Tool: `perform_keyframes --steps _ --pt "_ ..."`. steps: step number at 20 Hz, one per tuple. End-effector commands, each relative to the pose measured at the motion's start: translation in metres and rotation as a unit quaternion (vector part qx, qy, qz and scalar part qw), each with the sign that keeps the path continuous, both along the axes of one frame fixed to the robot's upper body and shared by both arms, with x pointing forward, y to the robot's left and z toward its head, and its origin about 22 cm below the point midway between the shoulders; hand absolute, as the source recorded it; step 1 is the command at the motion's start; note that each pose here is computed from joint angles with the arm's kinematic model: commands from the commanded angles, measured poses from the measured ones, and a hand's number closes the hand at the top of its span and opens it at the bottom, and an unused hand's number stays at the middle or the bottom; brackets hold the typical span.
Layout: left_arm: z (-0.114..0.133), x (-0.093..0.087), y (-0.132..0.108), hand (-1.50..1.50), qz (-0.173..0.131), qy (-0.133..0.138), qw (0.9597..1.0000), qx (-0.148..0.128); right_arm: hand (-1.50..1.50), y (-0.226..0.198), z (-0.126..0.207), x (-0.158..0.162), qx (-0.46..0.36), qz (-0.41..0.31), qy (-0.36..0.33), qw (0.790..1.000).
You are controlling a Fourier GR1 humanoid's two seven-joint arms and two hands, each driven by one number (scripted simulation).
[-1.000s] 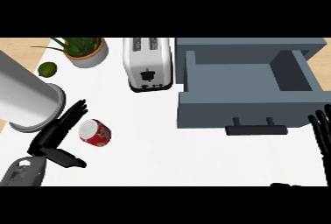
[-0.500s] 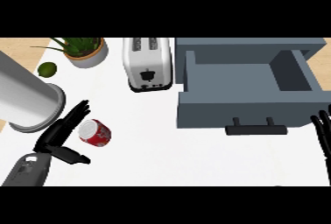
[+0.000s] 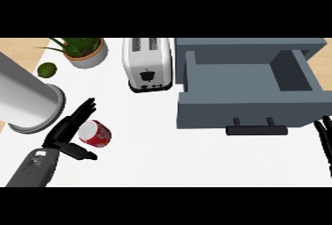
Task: Pick up the can, place it into the drawer and close the drawer
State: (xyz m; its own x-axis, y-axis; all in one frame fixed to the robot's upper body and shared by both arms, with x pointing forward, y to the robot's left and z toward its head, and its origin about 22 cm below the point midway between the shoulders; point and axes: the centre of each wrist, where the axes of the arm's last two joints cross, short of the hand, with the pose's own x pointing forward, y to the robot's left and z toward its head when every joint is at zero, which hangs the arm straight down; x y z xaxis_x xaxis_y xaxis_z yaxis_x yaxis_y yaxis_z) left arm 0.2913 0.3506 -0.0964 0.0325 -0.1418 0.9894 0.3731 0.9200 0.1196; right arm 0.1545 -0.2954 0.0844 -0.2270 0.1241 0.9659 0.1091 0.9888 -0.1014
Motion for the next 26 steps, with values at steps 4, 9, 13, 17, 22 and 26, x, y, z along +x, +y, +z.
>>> perform_keyframes --steps 4,9,13,17,22,26 --pt "-0.006 0.011 -0.026 -1.5 -0.024 -0.011 0.9989 -0.038 -1.5 -0.005 0.002 0.013 -0.005 0.007 0.001 1.0" --pt "-0.004 0.014 -0.019 -1.5 -0.027 -0.001 0.9994 -0.021 -1.5 -0.005 0.005 0.01 0.001 -0.002 0.006 1.0" --pt "-0.016 0.006 -0.034 -1.5 -0.046 -0.01 0.9986 -0.024 -1.5 -0.005 0.007 0.005 0.004 0.001 -0.005 1.0" --pt "0.002 0.026 -0.038 -1.5 -0.055 -0.009 0.9975 -0.043 -1.5 0.002 0.013 -0.005 0.0 -0.002 -0.002 1.0" --pt "-0.004 0.017 -0.051 1.5 -0.075 -0.015 0.9949 -0.066 -1.5 0.002 0.006 -0.006 0.008 -0.013 -0.001 1.0" --pt "-0.003 0.021 -0.065 1.5 -0.081 0.0 0.9929 -0.087 -1.5 -0.002 0.02 -0.017 0.014 -0.007 -0.011 1.0"
